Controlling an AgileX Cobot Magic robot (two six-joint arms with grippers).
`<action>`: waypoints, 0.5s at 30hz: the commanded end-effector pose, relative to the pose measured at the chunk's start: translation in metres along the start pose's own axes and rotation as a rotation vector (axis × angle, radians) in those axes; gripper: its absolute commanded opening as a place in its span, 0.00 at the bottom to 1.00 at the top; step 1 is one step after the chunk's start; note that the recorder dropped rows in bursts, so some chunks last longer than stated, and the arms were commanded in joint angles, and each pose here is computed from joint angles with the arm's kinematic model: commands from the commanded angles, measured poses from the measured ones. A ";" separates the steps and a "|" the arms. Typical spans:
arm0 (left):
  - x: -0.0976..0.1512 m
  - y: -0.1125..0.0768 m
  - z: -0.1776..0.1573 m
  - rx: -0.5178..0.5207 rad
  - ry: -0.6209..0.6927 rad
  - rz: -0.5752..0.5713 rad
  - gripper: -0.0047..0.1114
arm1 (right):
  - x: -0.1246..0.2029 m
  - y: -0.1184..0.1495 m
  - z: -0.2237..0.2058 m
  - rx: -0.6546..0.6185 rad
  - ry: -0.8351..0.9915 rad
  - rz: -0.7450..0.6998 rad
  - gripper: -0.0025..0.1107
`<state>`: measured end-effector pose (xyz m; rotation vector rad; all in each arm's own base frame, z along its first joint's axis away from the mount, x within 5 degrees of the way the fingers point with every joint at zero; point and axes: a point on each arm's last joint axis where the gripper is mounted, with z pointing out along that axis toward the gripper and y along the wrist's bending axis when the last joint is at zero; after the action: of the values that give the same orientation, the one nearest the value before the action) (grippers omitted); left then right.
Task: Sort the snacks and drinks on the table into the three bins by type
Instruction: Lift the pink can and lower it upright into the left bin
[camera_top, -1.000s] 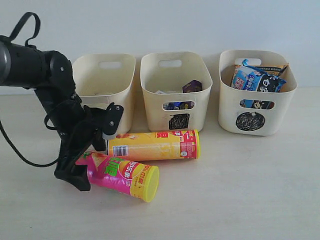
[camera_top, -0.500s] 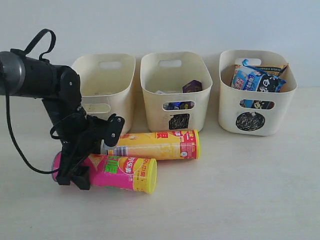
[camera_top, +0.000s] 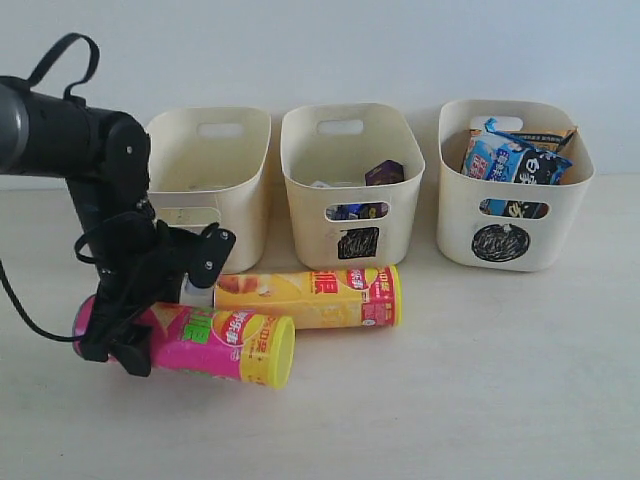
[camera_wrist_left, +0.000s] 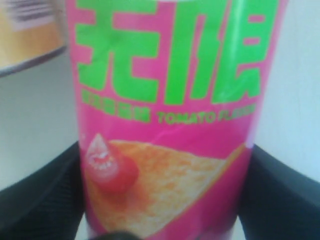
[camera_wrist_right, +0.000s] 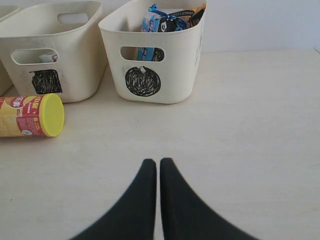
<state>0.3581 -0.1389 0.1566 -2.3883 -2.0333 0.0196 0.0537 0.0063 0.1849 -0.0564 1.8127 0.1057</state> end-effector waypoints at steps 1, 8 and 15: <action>-0.001 -0.006 -0.018 -0.010 -0.003 -0.060 0.07 | 0.001 0.000 0.000 0.001 -0.005 -0.006 0.02; -0.001 -0.007 -0.018 -0.002 -0.001 -0.155 0.07 | 0.001 0.000 0.000 0.001 -0.005 -0.006 0.02; -0.001 -0.004 -0.018 -0.028 -0.010 -0.211 0.07 | 0.001 0.000 0.000 0.001 -0.005 -0.006 0.02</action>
<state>0.3546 -0.1374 0.1717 -2.1912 -2.2624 0.0067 0.0537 0.0063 0.1849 -0.0564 1.8127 0.1057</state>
